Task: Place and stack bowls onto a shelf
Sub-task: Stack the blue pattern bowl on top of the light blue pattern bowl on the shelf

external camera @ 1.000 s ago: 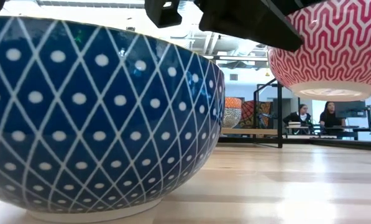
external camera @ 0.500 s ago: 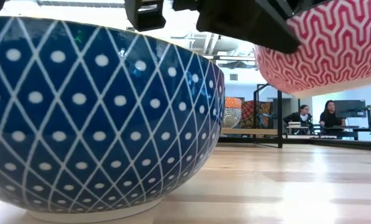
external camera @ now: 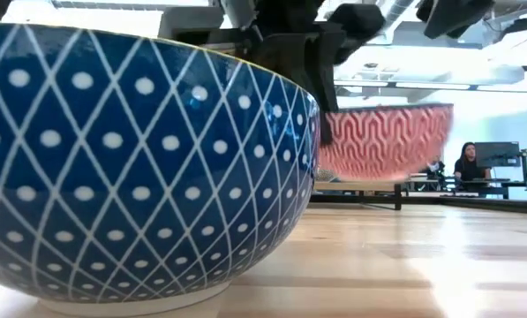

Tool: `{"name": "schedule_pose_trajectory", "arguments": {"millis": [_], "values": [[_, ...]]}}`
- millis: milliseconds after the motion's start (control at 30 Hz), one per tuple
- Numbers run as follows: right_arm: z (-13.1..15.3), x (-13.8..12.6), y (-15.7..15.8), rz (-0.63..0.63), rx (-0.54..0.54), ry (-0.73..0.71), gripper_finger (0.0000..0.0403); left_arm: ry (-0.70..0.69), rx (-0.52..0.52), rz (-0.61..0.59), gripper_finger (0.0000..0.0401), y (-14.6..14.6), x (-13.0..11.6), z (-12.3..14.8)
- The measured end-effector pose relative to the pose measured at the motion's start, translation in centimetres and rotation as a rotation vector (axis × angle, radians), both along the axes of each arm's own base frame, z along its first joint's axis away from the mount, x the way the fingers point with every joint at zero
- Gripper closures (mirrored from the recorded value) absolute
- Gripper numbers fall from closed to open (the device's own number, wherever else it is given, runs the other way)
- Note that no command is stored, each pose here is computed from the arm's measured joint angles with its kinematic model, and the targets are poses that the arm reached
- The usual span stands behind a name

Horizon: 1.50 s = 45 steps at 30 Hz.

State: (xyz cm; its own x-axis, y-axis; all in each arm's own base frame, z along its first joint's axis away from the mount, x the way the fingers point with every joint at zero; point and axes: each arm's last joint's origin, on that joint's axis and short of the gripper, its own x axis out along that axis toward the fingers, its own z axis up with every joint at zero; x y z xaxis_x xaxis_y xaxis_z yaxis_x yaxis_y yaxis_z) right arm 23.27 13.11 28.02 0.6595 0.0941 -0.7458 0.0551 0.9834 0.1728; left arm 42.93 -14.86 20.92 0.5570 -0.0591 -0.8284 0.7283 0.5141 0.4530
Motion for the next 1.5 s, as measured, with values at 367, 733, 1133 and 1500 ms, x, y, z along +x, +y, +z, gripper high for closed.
{"name": "schedule_pose_trajectory", "arguments": {"millis": [367,733,1133,1500], "values": [[1.2,-3.0,1.7,-0.134,-0.066,-0.112,0.0234,0.076,-0.1,0.182,0.0401,10.1,-1.4,6.5],[0.7,-5.4,3.2,-0.17,-0.103,-0.1,0.0256,-0.06,-0.209,0.274,0.0401,23.0,-1.5,11.6],[0.3,-7.1,3.6,-0.219,-0.14,-0.093,0.0266,-0.233,-0.219,0.234,0.0401,31.2,-1.5,11.2],[0.2,-7.1,3.6,-0.223,-0.147,-0.092,0.0266,-0.209,-0.207,0.248,0.0401,33.9,-0.5,7.9]]}}
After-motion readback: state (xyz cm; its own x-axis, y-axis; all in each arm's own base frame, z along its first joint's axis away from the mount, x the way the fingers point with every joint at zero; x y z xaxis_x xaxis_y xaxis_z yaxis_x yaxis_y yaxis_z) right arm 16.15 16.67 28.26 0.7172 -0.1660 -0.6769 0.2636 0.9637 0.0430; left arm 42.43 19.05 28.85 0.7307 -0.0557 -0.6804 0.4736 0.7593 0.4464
